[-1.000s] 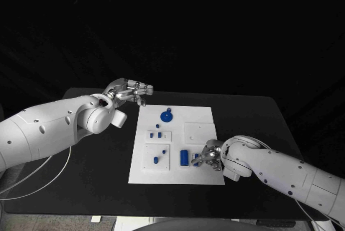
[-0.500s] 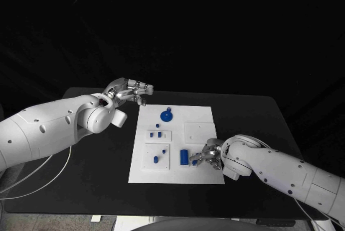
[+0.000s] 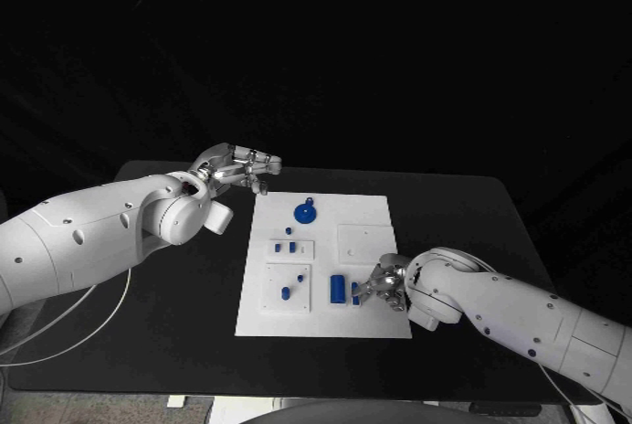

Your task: Assemble the parts on the task board

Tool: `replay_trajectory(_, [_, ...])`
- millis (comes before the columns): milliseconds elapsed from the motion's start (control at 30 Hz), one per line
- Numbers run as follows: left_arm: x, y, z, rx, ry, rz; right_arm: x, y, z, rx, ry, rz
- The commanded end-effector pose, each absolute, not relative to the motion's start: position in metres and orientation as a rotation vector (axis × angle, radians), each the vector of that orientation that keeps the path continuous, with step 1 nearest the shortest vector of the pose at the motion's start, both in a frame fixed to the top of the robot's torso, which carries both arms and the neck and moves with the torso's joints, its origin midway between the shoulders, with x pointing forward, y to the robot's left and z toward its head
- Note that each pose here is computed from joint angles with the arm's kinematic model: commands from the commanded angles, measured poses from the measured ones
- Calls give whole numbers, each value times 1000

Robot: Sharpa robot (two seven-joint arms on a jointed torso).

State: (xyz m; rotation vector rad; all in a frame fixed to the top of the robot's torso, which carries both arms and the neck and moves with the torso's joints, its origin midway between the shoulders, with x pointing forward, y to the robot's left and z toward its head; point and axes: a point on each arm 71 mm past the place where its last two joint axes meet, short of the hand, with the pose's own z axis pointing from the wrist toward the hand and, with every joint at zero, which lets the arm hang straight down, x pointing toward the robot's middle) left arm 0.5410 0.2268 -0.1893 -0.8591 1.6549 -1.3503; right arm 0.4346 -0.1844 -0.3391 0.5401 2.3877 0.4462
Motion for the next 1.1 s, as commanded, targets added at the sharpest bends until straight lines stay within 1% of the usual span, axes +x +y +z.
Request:
replay_trajectory(33, [541,224,-189,-854,1664,-1367,436,-185,-338,531,2367,448])
replay_trajectory(467, [540,224,-189,-855,1667,-1366,438,-185,-336,526,2328,463])
replay_trajectory(667, [541,225,-189,-854,1657,-1365,440,-191,-333,543,2278,510])
replay_trajectory(900, [544,230,-188,-883,1609,-1356,447,-204,-320,600,2157,657])
replay_trajectory(1100, [552,240,-190,-948,1540,-1351,472,-221,-298,705,1973,880])
